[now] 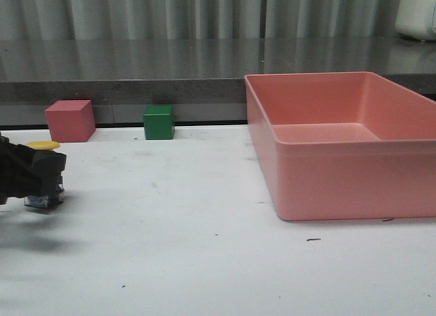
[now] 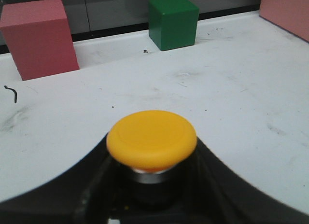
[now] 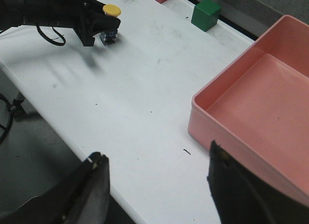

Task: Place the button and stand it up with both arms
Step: 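Lower the button upright onto the table and open the left gripper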

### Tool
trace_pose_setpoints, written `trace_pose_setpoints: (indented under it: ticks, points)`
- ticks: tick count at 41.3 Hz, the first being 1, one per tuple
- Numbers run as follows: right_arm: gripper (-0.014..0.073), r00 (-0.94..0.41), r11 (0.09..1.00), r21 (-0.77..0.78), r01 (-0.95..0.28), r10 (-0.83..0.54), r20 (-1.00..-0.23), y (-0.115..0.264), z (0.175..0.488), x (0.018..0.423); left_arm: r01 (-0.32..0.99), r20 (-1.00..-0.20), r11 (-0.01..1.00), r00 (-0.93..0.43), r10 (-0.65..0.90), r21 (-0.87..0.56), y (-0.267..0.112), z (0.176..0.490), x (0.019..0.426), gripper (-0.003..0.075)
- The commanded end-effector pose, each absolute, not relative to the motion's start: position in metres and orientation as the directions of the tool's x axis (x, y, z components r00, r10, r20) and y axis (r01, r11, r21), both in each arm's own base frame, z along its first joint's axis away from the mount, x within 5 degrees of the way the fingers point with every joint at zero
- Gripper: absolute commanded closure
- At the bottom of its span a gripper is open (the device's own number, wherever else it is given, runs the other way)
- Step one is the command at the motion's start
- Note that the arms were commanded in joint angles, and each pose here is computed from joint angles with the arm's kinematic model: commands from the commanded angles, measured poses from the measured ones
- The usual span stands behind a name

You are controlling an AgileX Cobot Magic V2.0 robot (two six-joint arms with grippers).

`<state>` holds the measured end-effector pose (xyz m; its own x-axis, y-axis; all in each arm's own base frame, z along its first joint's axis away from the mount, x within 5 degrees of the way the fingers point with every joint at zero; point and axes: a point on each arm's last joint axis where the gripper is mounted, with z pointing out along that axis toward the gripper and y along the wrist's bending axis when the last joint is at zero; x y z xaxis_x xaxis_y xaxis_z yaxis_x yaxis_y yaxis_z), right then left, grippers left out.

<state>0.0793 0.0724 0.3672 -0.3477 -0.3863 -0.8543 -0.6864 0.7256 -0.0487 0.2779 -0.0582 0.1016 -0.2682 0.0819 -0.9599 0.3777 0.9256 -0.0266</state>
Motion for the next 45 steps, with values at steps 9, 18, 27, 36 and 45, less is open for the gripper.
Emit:
trace_pose_setpoints:
  ticks: [9, 18, 27, 36, 45]
  points:
    - [0.0127, -0.276, 0.729, -0.066, -0.682, -0.339, -0.9, 0.073, 0.38, 0.081, 0.381, -1.0, 0.924, -0.021, -0.008, -0.016, -0.059, 0.131, 0.287, 0.0507]
    - [0.0127, -0.276, 0.729, -0.066, -0.682, -0.339, -0.9, 0.073, 0.38, 0.081, 0.38, -0.999, 0.925, -0.054, -0.004, -0.025, -0.058, 0.126, 0.279, 0.0498]
    - [0.0127, -0.276, 0.729, -0.066, -0.682, -0.339, -0.9, 0.073, 0.38, 0.081, 0.379, -0.997, 0.925, -0.082, -0.001, -0.032, -0.057, 0.122, 0.272, 0.0317]
    - [0.0127, -0.276, 0.729, -0.066, -0.682, -0.339, -0.9, 0.073, 0.38, 0.081, 0.358, -0.995, 0.933, -0.095, -0.004, -0.038, -0.054, 0.123, 0.265, 0.0193]
    - [0.0127, -0.276, 0.729, -0.066, -0.682, -0.339, -0.9, 0.073, 0.38, 0.081, 0.33, -0.995, 0.944, -0.102, 0.007, -0.027, -0.049, 0.142, 0.241, 0.0193]
